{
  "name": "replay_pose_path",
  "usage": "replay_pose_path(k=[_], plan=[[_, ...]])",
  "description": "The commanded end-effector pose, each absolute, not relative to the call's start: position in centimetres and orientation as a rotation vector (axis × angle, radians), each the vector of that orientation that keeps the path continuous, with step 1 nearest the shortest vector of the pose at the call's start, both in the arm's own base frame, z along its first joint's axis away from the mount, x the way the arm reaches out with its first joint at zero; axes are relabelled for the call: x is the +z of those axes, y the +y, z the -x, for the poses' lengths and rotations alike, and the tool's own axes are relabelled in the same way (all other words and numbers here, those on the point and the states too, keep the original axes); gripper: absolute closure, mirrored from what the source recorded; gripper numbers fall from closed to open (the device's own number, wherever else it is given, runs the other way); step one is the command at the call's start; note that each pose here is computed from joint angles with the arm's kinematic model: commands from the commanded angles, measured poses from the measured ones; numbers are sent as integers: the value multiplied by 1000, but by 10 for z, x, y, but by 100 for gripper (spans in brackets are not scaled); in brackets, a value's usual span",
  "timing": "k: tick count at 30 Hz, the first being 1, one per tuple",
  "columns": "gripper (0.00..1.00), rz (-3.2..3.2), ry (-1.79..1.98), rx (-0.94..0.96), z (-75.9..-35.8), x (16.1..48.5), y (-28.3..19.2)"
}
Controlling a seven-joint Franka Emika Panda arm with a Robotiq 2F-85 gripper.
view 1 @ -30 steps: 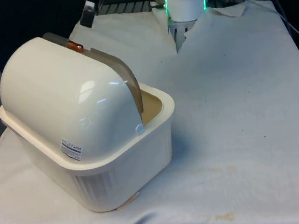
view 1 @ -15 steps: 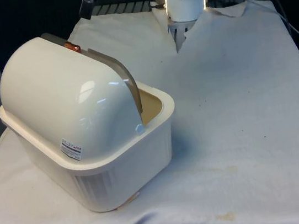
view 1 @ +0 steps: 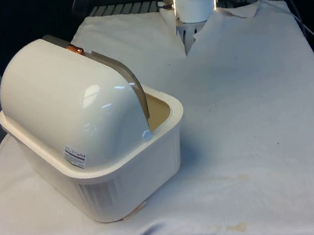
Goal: Open the lid, then close it.
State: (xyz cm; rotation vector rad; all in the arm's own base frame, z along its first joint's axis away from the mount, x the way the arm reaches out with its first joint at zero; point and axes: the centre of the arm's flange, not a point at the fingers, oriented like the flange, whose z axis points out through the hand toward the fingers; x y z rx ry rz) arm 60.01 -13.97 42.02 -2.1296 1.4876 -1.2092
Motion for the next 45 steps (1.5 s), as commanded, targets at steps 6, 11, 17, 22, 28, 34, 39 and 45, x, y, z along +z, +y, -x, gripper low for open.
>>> replay_pose_path(k=[6,11,17,22,28,34,39,45], plan=[[100,2172,1434,-1216,-601,435,-138],[100,2194,1409,-1223,-601,440,-140],[100,2230,1371,-1229,-603,446,-140],[100,2275,1341,-1226,-606,447,-142],[100,2330,1306,-1223,-608,445,-146],[100,2390,1268,-1222,-610,441,-151],[100,2440,1228,-1218,-610,439,-152],[100,2493,1182,-1212,-611,436,-154]])
